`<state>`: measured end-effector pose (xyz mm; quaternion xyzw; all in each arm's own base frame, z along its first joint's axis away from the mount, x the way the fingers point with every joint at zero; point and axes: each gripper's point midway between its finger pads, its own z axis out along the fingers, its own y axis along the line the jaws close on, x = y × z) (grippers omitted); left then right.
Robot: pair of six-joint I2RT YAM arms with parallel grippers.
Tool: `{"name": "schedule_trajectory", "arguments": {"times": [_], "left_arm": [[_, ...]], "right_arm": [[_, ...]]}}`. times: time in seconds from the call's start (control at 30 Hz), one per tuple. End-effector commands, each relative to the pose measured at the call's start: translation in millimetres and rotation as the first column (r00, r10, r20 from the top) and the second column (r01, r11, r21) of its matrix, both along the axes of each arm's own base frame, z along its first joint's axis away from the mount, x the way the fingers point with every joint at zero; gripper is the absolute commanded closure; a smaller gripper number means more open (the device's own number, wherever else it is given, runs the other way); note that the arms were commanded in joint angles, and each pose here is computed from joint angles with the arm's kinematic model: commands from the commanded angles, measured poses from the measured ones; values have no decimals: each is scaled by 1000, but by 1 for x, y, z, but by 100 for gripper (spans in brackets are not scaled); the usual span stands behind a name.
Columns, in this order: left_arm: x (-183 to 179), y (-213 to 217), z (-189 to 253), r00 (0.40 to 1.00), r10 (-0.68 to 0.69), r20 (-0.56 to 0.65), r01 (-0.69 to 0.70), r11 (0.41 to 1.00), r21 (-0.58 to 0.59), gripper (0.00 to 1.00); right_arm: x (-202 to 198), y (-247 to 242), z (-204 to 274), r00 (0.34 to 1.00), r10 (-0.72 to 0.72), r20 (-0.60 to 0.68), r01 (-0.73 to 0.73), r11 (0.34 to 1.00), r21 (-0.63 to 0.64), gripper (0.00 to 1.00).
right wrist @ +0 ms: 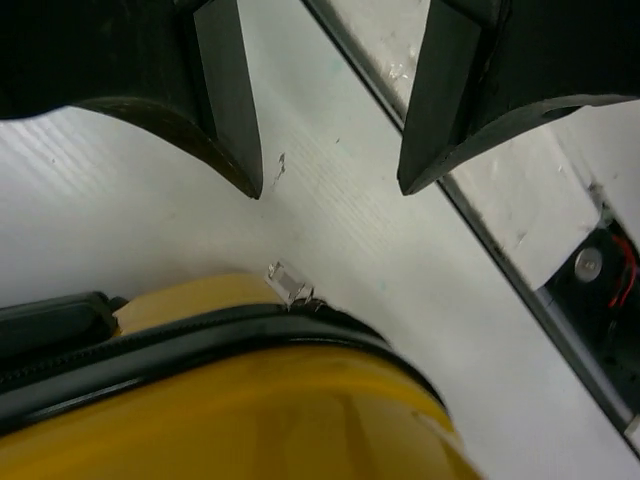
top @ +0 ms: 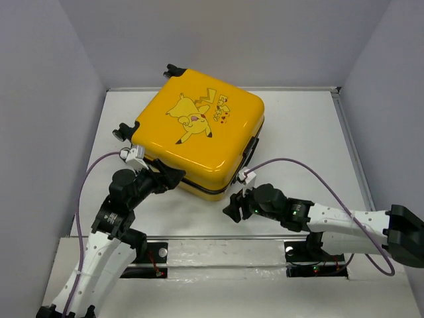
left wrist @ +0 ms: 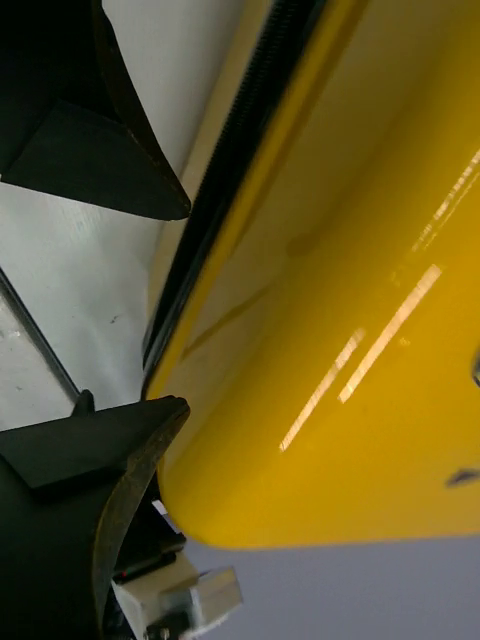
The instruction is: Pack the luggage
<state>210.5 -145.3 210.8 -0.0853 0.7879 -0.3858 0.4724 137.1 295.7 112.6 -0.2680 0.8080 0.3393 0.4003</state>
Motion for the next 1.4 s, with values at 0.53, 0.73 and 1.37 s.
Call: {"name": "schedule_trajectory", "arguments": {"times": [0.53, 0.73, 1.37], "left_arm": [[4, -19, -64, 989, -37, -143, 21, 994, -109, 45], [4, -37, -59, 988, -77, -134, 60, 990, -127, 52], [54, -188, 30, 967, -256, -9, 254, 961, -113, 62]], "right_arm": [[78, 37, 62, 923, -275, 270, 220, 951, 217, 65], [77, 35, 73, 917, -288, 277, 215, 939, 268, 93], [9, 95, 52, 987, -150, 53, 148, 988, 31, 93]]}}
